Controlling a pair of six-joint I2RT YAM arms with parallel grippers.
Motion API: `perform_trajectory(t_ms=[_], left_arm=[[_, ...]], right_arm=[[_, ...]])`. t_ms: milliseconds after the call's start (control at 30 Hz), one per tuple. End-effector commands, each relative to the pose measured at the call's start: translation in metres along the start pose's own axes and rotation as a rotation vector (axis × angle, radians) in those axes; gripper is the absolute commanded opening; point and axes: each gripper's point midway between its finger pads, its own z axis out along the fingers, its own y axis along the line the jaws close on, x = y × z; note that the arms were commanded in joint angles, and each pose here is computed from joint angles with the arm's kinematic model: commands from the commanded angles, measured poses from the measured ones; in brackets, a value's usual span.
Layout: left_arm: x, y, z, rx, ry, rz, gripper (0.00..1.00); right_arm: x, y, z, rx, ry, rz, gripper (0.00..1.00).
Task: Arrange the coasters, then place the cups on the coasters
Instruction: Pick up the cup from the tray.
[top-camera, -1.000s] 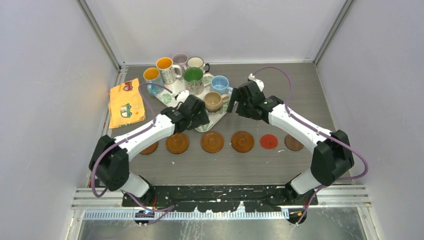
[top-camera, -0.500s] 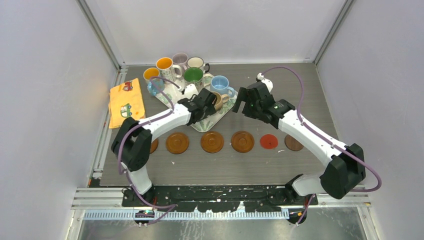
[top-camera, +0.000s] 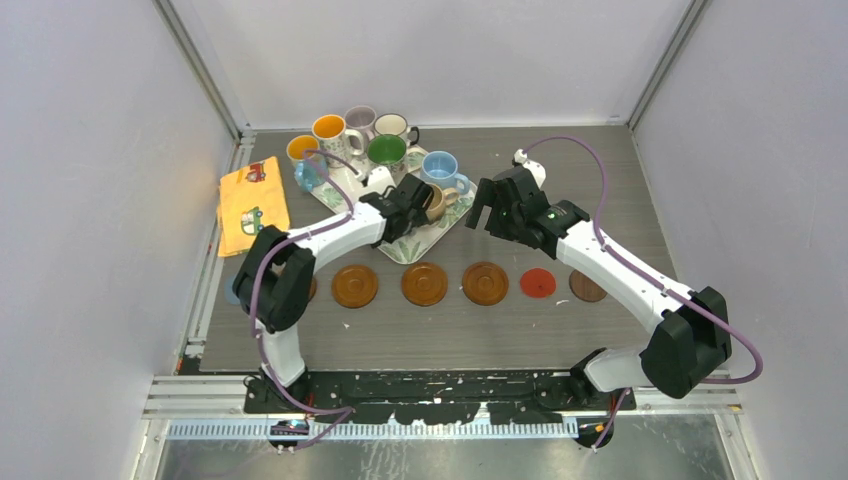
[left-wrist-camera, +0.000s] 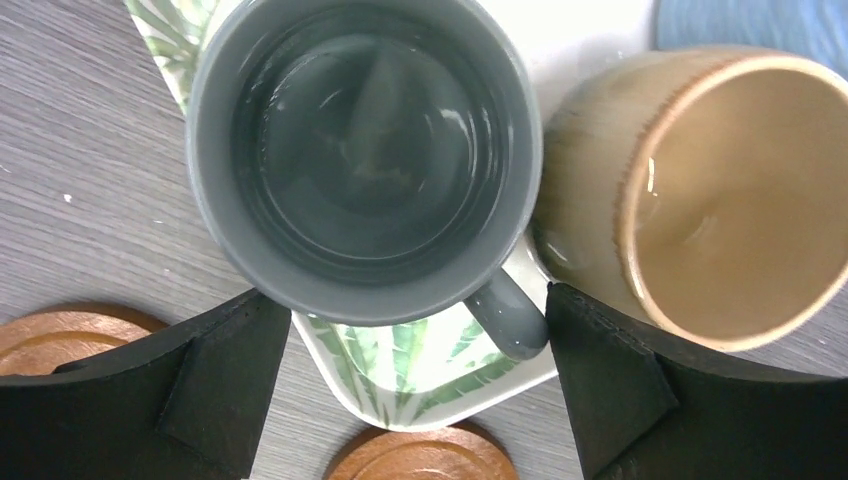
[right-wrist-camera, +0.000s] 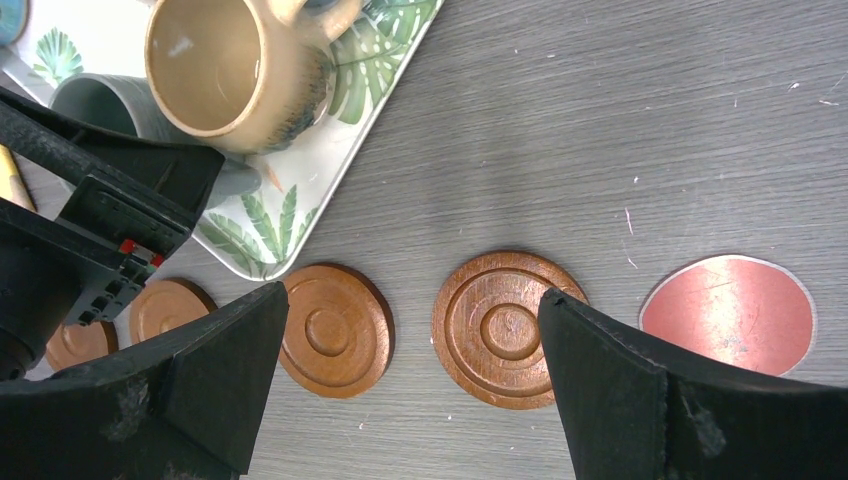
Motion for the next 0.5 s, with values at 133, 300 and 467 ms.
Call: perform_trajectory(t_ms=[133,300,467], left_arm=[[-0.029,0.042,-0.002,-0.025,-0.026,0.051,0.95],[-0.046,0.063,0.008,-0.011,0.003,0.103,0.88],[-0.054,0.060,0.016,0.047,0.055,0.186,0.78]], right_arm=[[-0.007,0.008,-0.007,-0.033,-0.028,0.034,1.00],[-0.006,0.011,-0.006,-0.042,-0.025,0.035,1.00],[-0.005,0.015,-0.005,-0.049,-0.020,0.033,1.00]])
